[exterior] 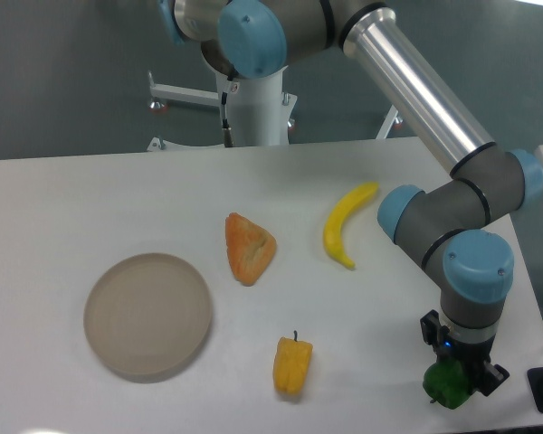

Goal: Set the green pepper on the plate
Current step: 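Lift the green bell pepper held in the gripper off the table, then carry the green pepper across the table over the beige plate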

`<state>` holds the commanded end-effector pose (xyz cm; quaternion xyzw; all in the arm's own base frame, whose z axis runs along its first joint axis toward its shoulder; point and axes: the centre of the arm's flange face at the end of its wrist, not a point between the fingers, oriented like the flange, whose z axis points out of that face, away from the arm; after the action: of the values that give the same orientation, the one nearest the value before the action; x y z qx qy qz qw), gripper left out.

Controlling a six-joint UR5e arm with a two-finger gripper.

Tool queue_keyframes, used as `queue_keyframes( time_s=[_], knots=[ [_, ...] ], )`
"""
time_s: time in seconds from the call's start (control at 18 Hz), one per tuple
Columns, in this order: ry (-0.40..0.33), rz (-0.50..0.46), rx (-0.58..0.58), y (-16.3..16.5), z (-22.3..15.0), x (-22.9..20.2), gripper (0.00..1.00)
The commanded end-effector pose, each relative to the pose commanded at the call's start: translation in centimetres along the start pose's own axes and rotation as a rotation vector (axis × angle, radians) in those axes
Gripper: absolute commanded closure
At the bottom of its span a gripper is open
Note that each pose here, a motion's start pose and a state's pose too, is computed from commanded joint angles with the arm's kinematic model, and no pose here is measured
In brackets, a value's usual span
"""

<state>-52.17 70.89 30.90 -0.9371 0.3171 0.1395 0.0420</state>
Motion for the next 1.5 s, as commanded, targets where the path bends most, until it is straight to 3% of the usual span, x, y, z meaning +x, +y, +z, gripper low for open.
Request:
queue_keyframes(
  time_s=[0.44,0.72,0.89,1.11,1.5],
  knots=[
    [0.007,-0.034,0.009,-1.9,-0.4,0.8,0.72],
    [0.023,-0.132,0.012,-5.4,-2.4,2.8,0.72],
    [0.076,-0.168,0.002,-7.4,-5.5,6.0,0.73],
    [0.146,-0.296,-0.016,-10.8,-9.7,11.4,0.73],
    [0.181,-0.501,0.026,-20.2,-15.7,19.3,0.73]
  ],
)
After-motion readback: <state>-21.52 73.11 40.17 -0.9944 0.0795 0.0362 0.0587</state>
